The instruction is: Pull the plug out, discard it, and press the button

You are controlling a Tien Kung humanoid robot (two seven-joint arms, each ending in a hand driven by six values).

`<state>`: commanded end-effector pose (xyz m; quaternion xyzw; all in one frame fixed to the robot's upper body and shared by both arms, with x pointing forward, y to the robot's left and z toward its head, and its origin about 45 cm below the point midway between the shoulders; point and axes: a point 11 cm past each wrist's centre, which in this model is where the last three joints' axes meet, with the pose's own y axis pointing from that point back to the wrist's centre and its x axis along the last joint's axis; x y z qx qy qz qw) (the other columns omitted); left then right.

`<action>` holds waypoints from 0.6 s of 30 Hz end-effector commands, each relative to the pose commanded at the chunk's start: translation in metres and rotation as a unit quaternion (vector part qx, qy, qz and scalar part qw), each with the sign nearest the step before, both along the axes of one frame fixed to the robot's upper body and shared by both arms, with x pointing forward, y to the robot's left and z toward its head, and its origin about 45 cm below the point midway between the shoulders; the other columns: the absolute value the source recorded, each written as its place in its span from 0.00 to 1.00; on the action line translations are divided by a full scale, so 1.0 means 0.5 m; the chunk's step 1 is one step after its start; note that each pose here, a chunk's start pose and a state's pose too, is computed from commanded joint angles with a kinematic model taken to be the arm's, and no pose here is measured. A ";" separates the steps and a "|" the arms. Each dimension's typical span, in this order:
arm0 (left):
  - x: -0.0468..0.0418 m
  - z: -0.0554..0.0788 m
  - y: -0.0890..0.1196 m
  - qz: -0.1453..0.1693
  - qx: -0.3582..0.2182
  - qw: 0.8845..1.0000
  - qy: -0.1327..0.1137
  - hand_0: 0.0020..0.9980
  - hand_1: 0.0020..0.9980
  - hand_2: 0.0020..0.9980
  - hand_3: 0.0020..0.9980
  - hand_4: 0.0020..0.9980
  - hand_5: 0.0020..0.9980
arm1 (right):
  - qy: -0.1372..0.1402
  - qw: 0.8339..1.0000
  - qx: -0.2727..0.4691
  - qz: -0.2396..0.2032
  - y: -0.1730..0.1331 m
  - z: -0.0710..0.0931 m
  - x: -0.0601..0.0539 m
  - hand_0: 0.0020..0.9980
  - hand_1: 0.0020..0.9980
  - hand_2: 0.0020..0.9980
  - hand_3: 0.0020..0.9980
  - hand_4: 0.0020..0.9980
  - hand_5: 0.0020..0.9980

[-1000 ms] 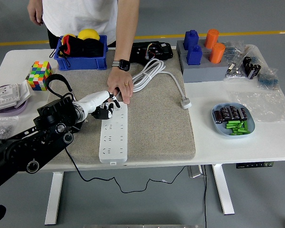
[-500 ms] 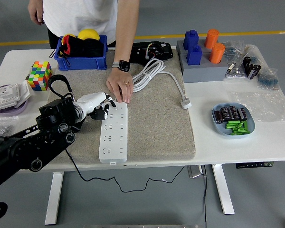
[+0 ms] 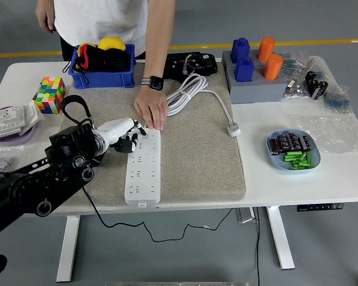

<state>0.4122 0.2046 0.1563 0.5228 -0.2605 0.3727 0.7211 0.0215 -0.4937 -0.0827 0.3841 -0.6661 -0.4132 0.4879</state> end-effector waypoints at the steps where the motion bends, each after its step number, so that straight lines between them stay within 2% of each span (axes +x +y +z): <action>1: -0.001 0.000 0.000 -0.001 0.000 1.000 0.000 0.01 0.00 0.13 0.67 0.04 0.00 | 0.000 1.000 0.000 0.000 0.000 0.000 0.000 0.73 0.68 0.66 0.63 0.74 0.59; 9: -0.004 0.000 0.003 -0.002 0.002 1.000 0.006 0.01 0.00 0.13 0.66 0.04 0.00 | 0.000 1.000 0.001 0.000 0.001 -0.001 0.001 0.73 0.68 0.66 0.63 0.74 0.59; 12: 0.001 0.013 0.004 0.001 -0.008 1.000 -0.006 0.01 0.00 0.13 0.66 0.04 0.00 | 0.000 1.000 0.001 0.000 0.001 -0.001 0.000 0.73 0.68 0.66 0.63 0.74 0.59; 17: 0.023 0.062 0.005 -0.001 -0.028 0.998 -0.057 0.01 0.00 0.13 0.66 0.03 0.00 | 0.000 1.000 0.001 0.000 0.001 -0.001 0.000 0.73 0.68 0.66 0.63 0.74 0.59; 18: 0.029 0.079 0.004 -0.005 -0.035 0.996 -0.081 0.01 0.00 0.13 0.66 0.03 0.00 | 0.000 1.000 0.000 0.000 0.001 0.000 0.000 0.73 0.68 0.66 0.63 0.74 0.59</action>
